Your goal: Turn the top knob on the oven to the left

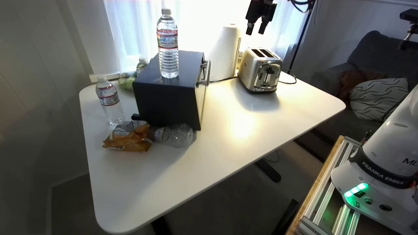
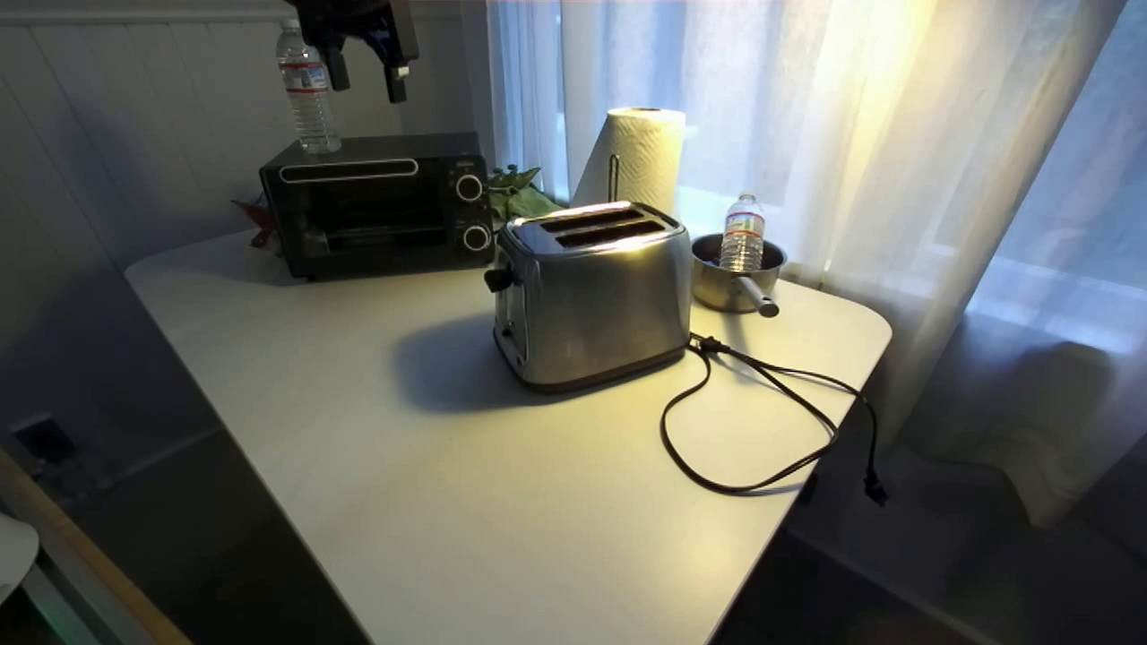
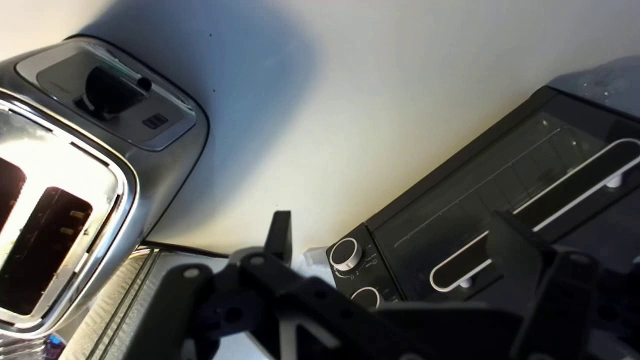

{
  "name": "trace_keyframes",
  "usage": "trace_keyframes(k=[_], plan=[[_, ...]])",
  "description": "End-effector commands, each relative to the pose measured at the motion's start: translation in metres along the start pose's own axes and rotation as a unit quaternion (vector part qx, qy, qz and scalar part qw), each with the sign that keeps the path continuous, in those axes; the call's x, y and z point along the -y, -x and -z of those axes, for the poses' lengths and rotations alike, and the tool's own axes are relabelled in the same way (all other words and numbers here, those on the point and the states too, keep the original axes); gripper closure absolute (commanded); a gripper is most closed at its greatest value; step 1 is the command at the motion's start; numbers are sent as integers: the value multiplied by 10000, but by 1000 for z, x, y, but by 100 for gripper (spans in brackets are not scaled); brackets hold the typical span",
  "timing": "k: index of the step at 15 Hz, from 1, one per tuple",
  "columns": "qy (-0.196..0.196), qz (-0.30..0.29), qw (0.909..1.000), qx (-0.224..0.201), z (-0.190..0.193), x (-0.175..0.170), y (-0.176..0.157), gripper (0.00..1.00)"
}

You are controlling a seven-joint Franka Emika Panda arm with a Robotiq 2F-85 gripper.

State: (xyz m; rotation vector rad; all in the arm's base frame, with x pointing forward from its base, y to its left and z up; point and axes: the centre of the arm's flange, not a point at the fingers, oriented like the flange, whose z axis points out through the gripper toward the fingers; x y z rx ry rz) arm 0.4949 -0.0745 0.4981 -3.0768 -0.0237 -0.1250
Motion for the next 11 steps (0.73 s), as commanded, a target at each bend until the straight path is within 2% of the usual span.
trace_keyframes(k=[1, 11], plan=[[0, 3, 10000, -2, 0, 0, 0, 0], [6, -10, 10000, -35, 3, -3, -6, 0]])
